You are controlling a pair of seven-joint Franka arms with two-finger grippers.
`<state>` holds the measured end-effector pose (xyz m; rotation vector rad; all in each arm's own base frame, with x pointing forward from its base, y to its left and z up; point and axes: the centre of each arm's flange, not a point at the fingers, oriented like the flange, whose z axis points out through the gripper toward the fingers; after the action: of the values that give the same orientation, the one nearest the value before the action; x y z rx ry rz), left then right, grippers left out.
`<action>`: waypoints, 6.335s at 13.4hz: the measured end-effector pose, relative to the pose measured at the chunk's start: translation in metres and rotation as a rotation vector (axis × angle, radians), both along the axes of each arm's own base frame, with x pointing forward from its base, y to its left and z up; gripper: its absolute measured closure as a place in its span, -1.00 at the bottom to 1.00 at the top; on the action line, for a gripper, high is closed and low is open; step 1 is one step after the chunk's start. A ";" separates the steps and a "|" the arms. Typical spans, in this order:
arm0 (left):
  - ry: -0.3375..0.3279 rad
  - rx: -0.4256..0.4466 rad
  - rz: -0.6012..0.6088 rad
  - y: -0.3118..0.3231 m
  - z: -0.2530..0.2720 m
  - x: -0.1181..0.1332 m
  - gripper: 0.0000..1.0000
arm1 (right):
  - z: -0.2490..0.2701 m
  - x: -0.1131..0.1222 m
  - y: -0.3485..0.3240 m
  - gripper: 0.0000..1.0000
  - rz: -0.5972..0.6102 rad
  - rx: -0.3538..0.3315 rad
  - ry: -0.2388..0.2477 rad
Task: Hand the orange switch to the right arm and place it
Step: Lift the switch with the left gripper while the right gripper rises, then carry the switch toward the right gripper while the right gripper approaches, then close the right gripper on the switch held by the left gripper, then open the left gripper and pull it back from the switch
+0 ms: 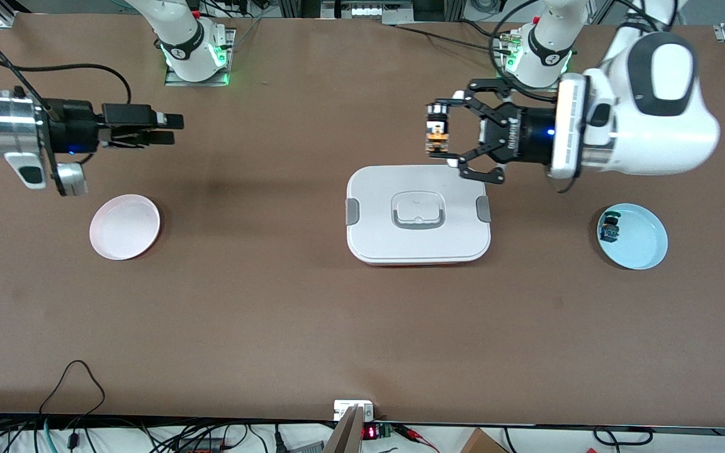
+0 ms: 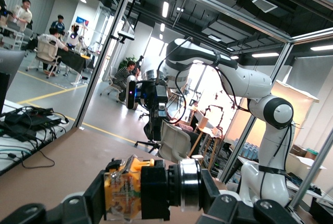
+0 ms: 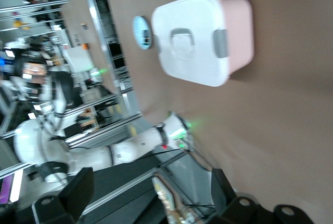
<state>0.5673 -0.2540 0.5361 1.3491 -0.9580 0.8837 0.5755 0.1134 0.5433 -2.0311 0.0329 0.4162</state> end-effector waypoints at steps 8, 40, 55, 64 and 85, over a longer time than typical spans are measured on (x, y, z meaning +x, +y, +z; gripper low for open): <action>-0.260 -0.004 -0.009 -0.015 -0.048 -0.024 -0.44 | -0.023 -0.005 0.088 -1.00 -0.043 0.286 0.122; -0.259 -0.023 -0.001 -0.018 -0.047 -0.026 -0.44 | -0.067 -0.045 0.307 -1.00 -0.232 0.488 -0.229; -0.259 -0.023 -0.002 -0.018 -0.047 -0.026 -0.44 | -0.068 -0.056 0.323 -0.96 -0.258 0.480 -0.219; -0.255 -0.023 0.006 -0.017 -0.047 -0.025 -0.44 | -0.061 -0.054 0.324 0.19 -0.262 0.516 -0.280; -0.210 -0.190 -0.026 0.110 -0.067 0.007 -1.00 | -0.050 -0.043 0.308 0.19 -0.284 0.528 -0.330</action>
<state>0.5742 -0.1444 0.4694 1.0953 -1.0215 1.0848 0.5321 0.4209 0.4936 -1.5198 0.0076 -0.0903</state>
